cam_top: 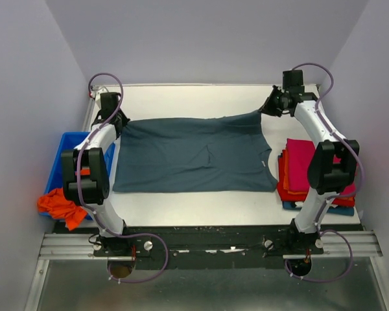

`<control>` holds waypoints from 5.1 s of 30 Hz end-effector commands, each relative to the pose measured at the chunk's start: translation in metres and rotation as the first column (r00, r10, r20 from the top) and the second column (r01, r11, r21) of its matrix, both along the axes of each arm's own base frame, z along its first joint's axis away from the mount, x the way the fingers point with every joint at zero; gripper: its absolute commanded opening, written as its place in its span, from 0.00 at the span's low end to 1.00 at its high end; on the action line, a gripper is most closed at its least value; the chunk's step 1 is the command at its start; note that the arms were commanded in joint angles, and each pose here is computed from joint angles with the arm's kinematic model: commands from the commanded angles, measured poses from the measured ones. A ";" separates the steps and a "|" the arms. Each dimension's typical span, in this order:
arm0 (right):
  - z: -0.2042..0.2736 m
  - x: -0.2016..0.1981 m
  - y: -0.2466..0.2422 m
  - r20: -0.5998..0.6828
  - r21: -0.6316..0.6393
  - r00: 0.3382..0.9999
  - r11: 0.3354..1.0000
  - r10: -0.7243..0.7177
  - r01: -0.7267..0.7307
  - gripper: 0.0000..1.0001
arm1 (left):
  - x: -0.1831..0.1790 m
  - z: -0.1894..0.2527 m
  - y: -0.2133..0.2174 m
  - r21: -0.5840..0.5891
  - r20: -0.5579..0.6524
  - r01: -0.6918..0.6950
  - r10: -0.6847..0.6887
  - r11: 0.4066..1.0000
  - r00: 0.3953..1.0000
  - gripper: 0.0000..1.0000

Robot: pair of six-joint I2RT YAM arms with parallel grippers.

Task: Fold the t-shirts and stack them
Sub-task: Fold the other side of the tshirt into a rectangle

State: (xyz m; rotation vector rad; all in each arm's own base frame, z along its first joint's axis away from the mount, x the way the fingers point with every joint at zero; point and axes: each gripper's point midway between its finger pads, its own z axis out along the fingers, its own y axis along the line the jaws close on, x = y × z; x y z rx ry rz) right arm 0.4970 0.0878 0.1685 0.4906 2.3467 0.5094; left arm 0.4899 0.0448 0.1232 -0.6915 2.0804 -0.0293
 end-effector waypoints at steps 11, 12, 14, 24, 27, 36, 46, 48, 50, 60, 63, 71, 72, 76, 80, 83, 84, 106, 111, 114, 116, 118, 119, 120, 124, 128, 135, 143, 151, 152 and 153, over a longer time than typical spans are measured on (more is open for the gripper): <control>0.021 -0.059 -0.007 0.040 0.008 0.999 1.000 -0.025 0.024 0.01 | -0.041 0.017 0.004 0.031 0.109 -0.075 0.071 0.997 0.992 0.00; 0.024 -0.063 -0.008 0.052 0.007 0.998 1.000 -0.029 0.029 0.01 | -0.043 0.019 0.004 0.032 0.122 -0.079 0.074 0.996 0.990 0.00; 0.026 -0.069 -0.009 0.061 0.007 0.998 0.999 -0.032 0.032 0.01 | -0.047 0.020 0.003 0.039 0.136 -0.081 0.075 0.996 0.988 0.00; 0.025 -0.094 -0.011 0.069 0.020 0.997 0.999 -0.046 0.045 0.01 | -0.070 0.020 0.004 0.029 0.147 -0.132 0.126 0.991 0.981 0.00; 0.021 -0.100 -0.013 0.065 0.018 0.996 0.998 -0.062 0.061 0.01 | -0.079 0.014 0.008 0.036 0.127 -0.164 0.158 0.986 0.979 0.00; 0.005 -0.121 -0.014 0.030 0.024 0.997 0.997 -0.075 0.074 0.01 | -0.094 -0.017 -0.001 -0.015 0.044 -0.161 0.161 0.987 0.986 0.00; -0.055 -0.164 -0.016 -0.084 0.032 0.990 0.993 -0.112 0.115 0.01 | -0.129 -0.055 -0.003 -0.033 -0.086 -0.205 0.201 0.978 0.976 0.00; -0.073 -0.176 -0.017 -0.112 0.036 0.986 0.992 -0.119 0.124 0.01 | -0.136 -0.060 -0.004 -0.044 -0.101 -0.209 0.204 0.977 0.974 0.00; -0.089 -0.186 -0.017 -0.132 0.037 0.984 0.991 -0.122 0.128 0.01 | -0.144 -0.063 -0.005 -0.055 -0.112 -0.223 0.216 0.973 0.970 0.00; -0.066 -0.175 -0.016 -0.017 -0.001 0.996 0.996 -0.087 0.087 0.55 | -0.151 -0.029 0.008 -0.037 -0.051 -0.312 0.310 0.950 0.950 0.71; -0.041 -0.161 -0.001 0.063 -0.035 0.998 0.999 -0.021 0.023 0.54 | -0.145 0.000 0.009 -0.052 0.036 -0.314 0.316 0.948 0.948 0.73; -0.033 -0.134 0.067 0.054 -0.068 0.986 0.986 0.159 -0.155 0.49 | -0.116 0.011 -0.058 -0.001 0.023 -0.094 0.094 0.996 0.995 0.60; -0.035 -0.132 0.077 0.047 -0.066 0.983 0.982 0.179 -0.176 0.47 | -0.114 0.005 -0.060 0.003 0.004 -0.087 0.087 0.996 0.996 0.56; -0.046 -0.131 0.112 0.019 -0.049 0.970 0.969 0.242 -0.241 0.42 | -0.109 -0.022 -0.055 0.025 -0.077 -0.098 0.100 0.995 0.992 0.40; -0.058 -0.131 0.134 -0.006 -0.035 0.959 0.958 0.283 -0.283 0.38 | -0.102 -0.054 -0.044 -0.035 -0.180 -0.114 0.106 0.993 0.978 0.27; -0.064 -0.130 0.140 -0.022 -0.032 0.957 0.957 0.288 -0.289 0.36 | -0.100 -0.073 -0.045 -0.064 -0.231 -0.123 0.105 0.990 0.967 0.27; -0.065 -0.130 0.141 -0.025 -0.035 0.957 0.957 0.288 -0.289 0.35 | -0.102 -0.080 -0.041 -0.053 -0.258 -0.143 0.125 0.988 0.958 0.27; -0.072 -0.138 0.152 -0.024 -0.008 0.932 0.932 0.361 -0.362 0.34 | -0.071 -0.031 -0.015 0.051 -0.148 -0.194 0.199 0.980 0.969 0.49; -0.075 -0.140 0.184 -0.040 0.025 0.902 0.903 0.430 -0.430 0.34 | -0.109 -0.041 -0.039 -0.038 -0.183 -0.183 0.173 0.982 0.968 0.44; -0.075 -0.139 0.206 -0.036 0.036 0.881 0.882 0.471 -0.470 0.34 | -0.126 -0.054 -0.050 -0.050 -0.232 -0.169 0.153 0.984 0.961 0.37; -0.075 -0.135 0.217 -0.036 0.036 0.873 0.873 0.487 -0.486 0.34 | -0.138 -0.062 -0.047 -0.045 -0.255 -0.196 0.178 0.980 0.950 0.35; -0.082 -0.128 0.222 -0.044 0.026 0.873 0.874 0.485 -0.485 0.33 | -0.146 -0.072 -0.042 -0.047 -0.288 -0.228 0.205 0.973 0.935 0.32; -0.086 -0.123 0.223 -0.048 0.015 0.875 0.876 0.482 -0.482 0.33 | -0.150 -0.076 -0.039 -0.047 -0.312 -0.244 0.218 0.969 0.925 0.30; -0.090 -0.119 0.225 -0.056 0.007 0.874 0.875 0.483 -0.483 0.33 | -0.154 -0.079 -0.036 -0.046 -0.327 -0.262 0.233 0.964 0.916 0.29; -0.113 -0.117 0.228 -0.114 0.000 0.870 0.875 0.480 -0.483 0.30 | -0.162 -0.083 -0.026 -0.048 -0.333 -0.338 0.304 0.940 0.893 0.27; -0.131 -0.130 0.227 -0.193 0.003 0.856 0.872 0.480 -0.489 0.29 | -0.162 -0.086 -0.016 -0.039 -0.329 -0.377 0.345 0.925 0.879 0.27; -0.125 -0.164 0.216 -0.207 0.027 0.841 0.862 0.500 -0.506 0.26 | -0.156 -0.087 -0.005 -0.002 -0.336 -0.394 0.371 0.919 0.866 0.27; -0.101 -0.173 0.196 -0.175 -0.030 0.858 0.868 0.483 -0.495 0.27 | -0.128 -0.042 -0.013 0.033 -0.207 -0.302 0.302 0.953 0.931 0.33; -0.063 -0.146 0.140 -0.086 -0.121 0.941 0.934 0.328 -0.337 0.49 | -0.106 0.012 -0.072 0.093 -0.104 -0.143 0.153 0.985 0.983 0.42; -0.064 -0.143 0.129 -0.091 -0.131 0.952 0.945 0.291 -0.301 0.53 | -0.103 0.011 -0.087 0.078 -0.104 -0.106 0.114 0.991 0.988 0.42; -0.063 -0.141 0.120 -0.092 -0.132 0.959 0.952 0.266 -0.277 0.57 | -0.099 0.010 -0.101 0.057 -0.103 -0.068 0.074 0.996 0.992 0.41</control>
